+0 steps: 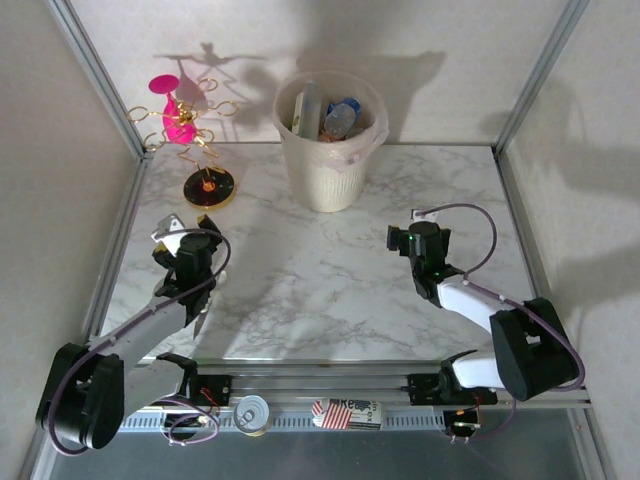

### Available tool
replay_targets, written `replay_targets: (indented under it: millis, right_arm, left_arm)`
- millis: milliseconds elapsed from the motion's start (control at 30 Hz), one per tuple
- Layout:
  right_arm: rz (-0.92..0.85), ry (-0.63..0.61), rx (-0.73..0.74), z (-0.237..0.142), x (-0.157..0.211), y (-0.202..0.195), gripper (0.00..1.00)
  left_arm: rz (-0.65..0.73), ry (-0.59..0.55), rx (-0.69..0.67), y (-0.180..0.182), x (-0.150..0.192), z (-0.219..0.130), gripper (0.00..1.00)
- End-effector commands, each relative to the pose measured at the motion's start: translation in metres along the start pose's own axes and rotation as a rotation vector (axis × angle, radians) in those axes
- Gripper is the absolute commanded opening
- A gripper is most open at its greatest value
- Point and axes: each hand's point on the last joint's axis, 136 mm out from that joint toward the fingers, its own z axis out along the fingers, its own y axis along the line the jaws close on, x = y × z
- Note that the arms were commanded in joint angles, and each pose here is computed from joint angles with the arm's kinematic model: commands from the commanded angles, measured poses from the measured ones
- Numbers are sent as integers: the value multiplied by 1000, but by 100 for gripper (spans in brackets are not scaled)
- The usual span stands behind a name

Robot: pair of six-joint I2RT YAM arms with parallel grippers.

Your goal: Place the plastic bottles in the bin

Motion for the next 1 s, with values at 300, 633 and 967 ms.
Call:
replay_targets:
  millis: [300,633,967]
  right_arm:
    - [-81,-144,131,5,-22,-27,99]
    - [-26,-324,135,-5,-19,-58,99]
    - [126,-343,-21,9,-14,-90,99]
  left_arm:
    - [115,-105,0,0,3,15,100]
    - [189,-145,131,-18,16,17,100]
    - [147,-281,164,-2,9,0,100]
